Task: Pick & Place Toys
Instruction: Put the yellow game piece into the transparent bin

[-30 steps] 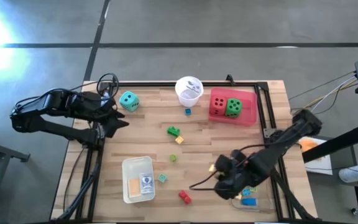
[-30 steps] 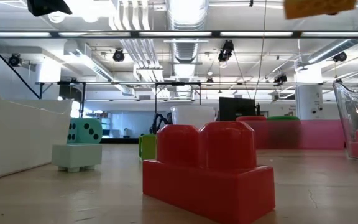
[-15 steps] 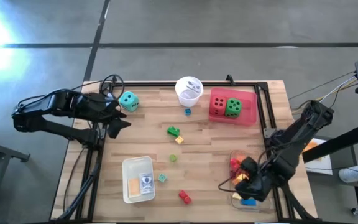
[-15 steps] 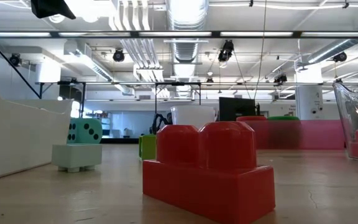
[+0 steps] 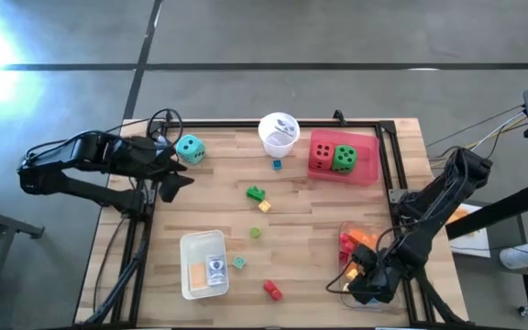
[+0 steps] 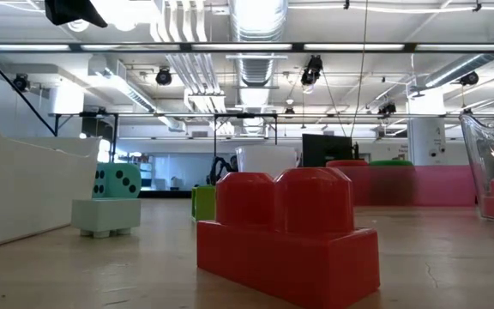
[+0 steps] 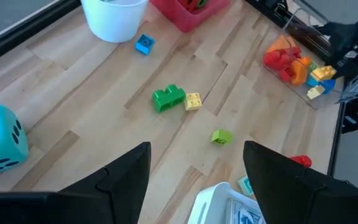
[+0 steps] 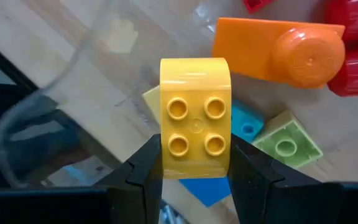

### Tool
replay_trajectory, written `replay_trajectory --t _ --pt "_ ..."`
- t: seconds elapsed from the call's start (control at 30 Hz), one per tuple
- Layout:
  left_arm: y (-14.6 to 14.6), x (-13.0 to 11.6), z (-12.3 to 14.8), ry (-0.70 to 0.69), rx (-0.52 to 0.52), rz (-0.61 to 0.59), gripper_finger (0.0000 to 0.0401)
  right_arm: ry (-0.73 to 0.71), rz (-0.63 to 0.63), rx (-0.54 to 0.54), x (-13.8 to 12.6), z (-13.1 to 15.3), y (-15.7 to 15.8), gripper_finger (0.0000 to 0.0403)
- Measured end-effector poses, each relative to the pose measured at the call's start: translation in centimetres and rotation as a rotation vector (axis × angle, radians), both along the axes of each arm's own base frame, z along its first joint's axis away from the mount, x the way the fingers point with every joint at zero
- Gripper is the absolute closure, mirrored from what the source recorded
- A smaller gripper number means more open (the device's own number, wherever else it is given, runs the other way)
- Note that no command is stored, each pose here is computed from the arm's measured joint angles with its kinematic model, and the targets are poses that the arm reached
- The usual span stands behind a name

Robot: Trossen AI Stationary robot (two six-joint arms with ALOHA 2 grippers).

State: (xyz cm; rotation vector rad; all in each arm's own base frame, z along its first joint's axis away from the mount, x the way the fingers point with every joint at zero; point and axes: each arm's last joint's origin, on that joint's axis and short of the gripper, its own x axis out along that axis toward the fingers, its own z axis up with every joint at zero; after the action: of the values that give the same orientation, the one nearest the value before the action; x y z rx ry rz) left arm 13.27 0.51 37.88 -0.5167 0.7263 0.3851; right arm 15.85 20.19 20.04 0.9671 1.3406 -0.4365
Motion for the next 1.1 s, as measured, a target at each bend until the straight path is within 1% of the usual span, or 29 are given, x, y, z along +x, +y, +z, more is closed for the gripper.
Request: replay_trajectory --t 0.3,0.93,1.0,1.1 --pt "0.0 0.0 0.0 0.0 -0.002 0.003 0.014 -0.012 0.03 0.005 -0.5 -2.3 -0.6 0.0274" --pt "0.1 0.0 0.0 -0.003 0.002 0.027 0.014 0.0 0.026 -0.007 -0.6 -2.6 -0.8 0.0274" --pt "0.1 0.0 0.0 -0.003 0.002 0.027 0.014 0.001 0.025 -0.007 -0.6 -2.6 -0.8 0.026" --pt "0.1 0.0 0.0 -0.003 0.002 0.028 0.014 0.005 0.01 -0.004 -0.6 -2.6 -0.8 0.0219"
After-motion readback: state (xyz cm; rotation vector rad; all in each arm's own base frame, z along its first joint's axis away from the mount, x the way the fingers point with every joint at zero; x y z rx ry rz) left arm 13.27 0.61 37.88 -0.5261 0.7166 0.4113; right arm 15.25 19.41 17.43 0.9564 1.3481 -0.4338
